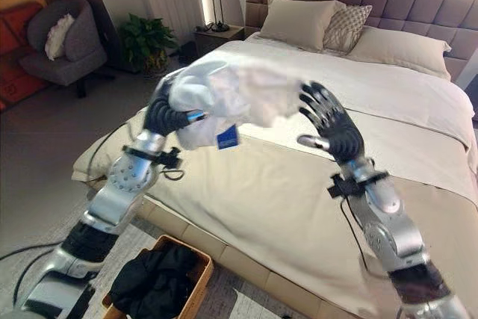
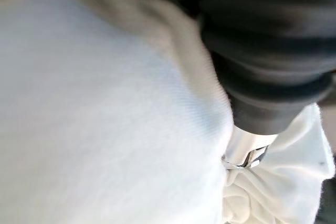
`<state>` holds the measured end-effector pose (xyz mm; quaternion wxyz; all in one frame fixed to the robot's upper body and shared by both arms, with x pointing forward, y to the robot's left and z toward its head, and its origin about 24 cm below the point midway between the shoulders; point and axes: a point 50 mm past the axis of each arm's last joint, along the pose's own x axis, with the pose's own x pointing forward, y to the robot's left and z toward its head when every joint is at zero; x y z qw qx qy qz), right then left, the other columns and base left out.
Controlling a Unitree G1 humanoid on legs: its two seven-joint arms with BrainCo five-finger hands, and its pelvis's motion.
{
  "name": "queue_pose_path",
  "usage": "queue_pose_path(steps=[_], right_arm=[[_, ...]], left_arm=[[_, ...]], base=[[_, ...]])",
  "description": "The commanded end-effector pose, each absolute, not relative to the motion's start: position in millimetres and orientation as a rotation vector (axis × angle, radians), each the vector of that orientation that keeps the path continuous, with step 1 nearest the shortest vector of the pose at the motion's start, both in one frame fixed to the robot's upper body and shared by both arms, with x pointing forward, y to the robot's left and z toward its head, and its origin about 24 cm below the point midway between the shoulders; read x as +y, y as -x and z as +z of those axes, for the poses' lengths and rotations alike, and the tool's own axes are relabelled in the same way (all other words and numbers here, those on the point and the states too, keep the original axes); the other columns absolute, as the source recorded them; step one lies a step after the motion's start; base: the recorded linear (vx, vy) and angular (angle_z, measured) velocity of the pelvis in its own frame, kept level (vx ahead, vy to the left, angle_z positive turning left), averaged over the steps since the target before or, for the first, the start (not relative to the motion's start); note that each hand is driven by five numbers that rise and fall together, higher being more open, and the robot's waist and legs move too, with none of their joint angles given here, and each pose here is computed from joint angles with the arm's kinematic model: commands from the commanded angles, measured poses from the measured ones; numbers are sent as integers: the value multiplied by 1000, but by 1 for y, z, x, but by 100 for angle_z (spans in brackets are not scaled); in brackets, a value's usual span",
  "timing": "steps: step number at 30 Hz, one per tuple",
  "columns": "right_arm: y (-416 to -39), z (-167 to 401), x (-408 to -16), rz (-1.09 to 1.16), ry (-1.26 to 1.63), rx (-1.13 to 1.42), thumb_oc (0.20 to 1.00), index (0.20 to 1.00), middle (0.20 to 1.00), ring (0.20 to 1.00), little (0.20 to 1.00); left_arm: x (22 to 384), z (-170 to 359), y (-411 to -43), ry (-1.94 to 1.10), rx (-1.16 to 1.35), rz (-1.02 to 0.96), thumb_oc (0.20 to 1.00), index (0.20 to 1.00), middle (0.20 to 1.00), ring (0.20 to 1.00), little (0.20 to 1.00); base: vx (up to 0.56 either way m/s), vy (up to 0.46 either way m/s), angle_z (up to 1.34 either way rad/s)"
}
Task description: Pick up clothes into the bucket
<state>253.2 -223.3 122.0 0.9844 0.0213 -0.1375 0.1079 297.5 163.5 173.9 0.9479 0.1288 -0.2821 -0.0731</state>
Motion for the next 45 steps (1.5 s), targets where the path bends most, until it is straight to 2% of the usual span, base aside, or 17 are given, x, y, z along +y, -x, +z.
queue_pose_path(steps=[1, 2, 4, 11, 15, 19, 22, 29, 35, 45], right_arm=[[-252, 117, -230, 136, 92, -291, 1000, 1000, 1000, 1000, 1000], [-252, 116, -230, 136, 92, -290, 1000, 1000, 1000, 1000, 1000], [-235, 51, -247, 1, 85, -33, 1000, 1000, 1000, 1000, 1000], [-166, -75, -270, -231, 132, 531, 1000, 1000, 1000, 1000, 1000], [-116, -116, -283, -292, 239, 818, 1000, 1000, 1000, 1000, 1000], [-92, -130, -292, -341, 273, 957, 1000, 1000, 1000, 1000, 1000], [-93, -130, -295, -334, 299, 966, 1000, 1000, 1000, 1000, 1000], [-153, -110, -281, -248, 386, 763, 1000, 1000, 1000, 1000, 1000], [-187, -88, -275, -254, 386, 600, 1000, 1000, 1000, 1000, 1000], [-190, -82, -277, -300, 371, 548, 1000, 1000, 1000, 1000, 1000]], left_arm=[[186, 193, -298, -367, -694, -26, 200, 200, 200, 200, 200], [186, 193, -297, -368, -693, -26, 200, 200, 200, 200, 200], [216, 181, -291, -436, -644, 97, 200, 200, 200, 200, 200], [280, 164, -264, -508, -552, 328, 200, 200, 200, 200, 200], [304, 148, -251, -571, -460, 409, 200, 200, 200, 200, 200], [317, 136, -249, -609, -395, 469, 200, 200, 200, 200, 200], [322, 130, -250, -610, -362, 492, 200, 200, 200, 200, 200], [352, 111, -259, -661, -225, 626, 200, 200, 200, 200, 200], [364, 126, -272, -689, -230, 695, 200, 200, 200, 200, 200], [371, 151, -287, -774, -245, 715, 200, 200, 200, 200, 200]], base=[[0, 0, 0], [0, 0, 0], [0, 0, 0], [-44, 14, 3], [-62, 20, 8], [-202, 27, 28], [-164, 45, 32], [-166, 68, 5], [-153, 12, -12], [-28, -2, 4]])
